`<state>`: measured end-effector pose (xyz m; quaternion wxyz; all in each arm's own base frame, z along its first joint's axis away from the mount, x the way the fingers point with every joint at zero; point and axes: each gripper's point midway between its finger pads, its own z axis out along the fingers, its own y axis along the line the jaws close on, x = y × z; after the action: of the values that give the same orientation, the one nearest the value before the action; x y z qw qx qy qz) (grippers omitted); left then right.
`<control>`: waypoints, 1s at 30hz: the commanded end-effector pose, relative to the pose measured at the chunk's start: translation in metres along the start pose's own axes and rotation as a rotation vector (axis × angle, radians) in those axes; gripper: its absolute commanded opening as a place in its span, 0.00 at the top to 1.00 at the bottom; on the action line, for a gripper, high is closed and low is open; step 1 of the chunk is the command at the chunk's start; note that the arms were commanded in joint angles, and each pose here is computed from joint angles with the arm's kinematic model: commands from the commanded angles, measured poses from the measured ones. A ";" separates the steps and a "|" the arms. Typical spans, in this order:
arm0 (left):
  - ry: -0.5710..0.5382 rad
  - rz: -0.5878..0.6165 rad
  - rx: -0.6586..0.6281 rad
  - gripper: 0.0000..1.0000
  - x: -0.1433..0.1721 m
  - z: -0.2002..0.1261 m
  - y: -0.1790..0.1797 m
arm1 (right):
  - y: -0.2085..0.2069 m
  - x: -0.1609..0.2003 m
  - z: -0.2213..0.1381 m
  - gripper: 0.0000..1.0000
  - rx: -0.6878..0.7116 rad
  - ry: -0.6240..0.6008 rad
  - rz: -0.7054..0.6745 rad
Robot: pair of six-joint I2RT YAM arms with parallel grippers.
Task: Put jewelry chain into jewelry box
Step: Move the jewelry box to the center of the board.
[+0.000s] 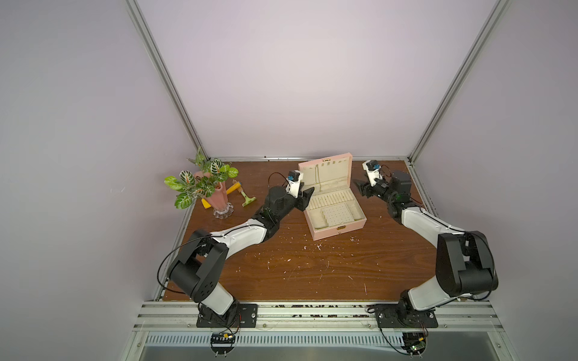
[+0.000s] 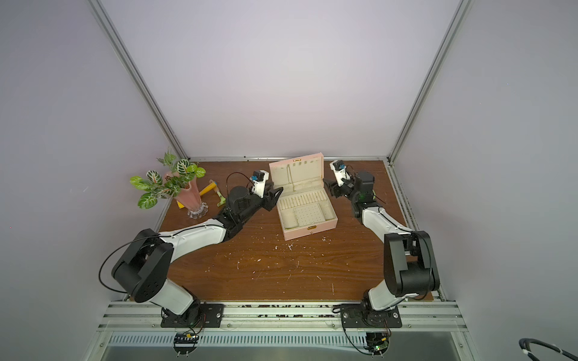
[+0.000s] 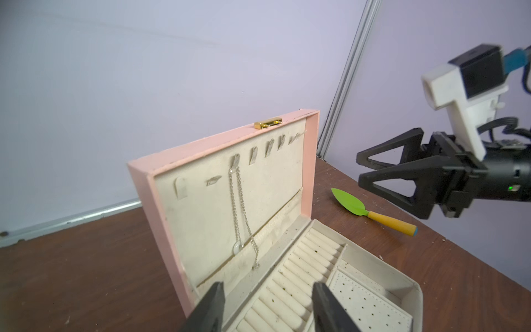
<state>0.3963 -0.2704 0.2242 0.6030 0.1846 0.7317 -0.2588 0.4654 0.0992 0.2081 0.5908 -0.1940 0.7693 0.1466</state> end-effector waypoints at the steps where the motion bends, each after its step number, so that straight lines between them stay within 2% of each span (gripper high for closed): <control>1: 0.011 -0.083 -0.016 0.44 0.009 -0.010 0.001 | -0.008 0.016 0.001 0.32 0.092 0.000 0.294; 4: 0.027 -0.117 0.007 0.40 0.015 -0.014 -0.004 | 0.000 0.048 -0.004 0.23 0.089 0.062 0.405; 6: 0.041 -0.120 0.004 0.39 0.018 -0.016 -0.003 | 0.005 0.067 -0.006 0.22 0.086 0.114 0.449; 10: 0.037 -0.121 -0.005 0.38 0.016 -0.024 -0.002 | 0.003 0.104 -0.016 0.29 0.161 0.236 0.467; 14: 0.034 -0.114 -0.017 0.37 0.015 -0.029 -0.001 | 0.007 0.113 -0.027 0.35 0.185 0.290 0.428; 17: 0.044 -0.106 -0.029 0.37 0.018 -0.029 0.002 | 0.013 0.121 -0.030 0.43 0.196 0.339 0.403; 20: 0.049 -0.104 -0.029 0.37 0.019 -0.029 0.002 | 0.020 0.129 -0.026 0.55 0.186 0.387 0.387; 26: 0.061 -0.094 -0.033 0.37 0.018 -0.034 0.001 | 0.041 0.131 -0.030 0.89 0.228 0.470 0.308; 30: 0.076 -0.099 -0.047 0.37 0.024 -0.040 0.003 | 0.060 0.135 -0.046 0.94 0.314 0.510 0.303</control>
<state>0.3681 -0.2479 0.2103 0.5708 0.1429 0.7615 -0.2719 0.3859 0.1056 0.0798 0.3840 -0.0340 0.9197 0.0744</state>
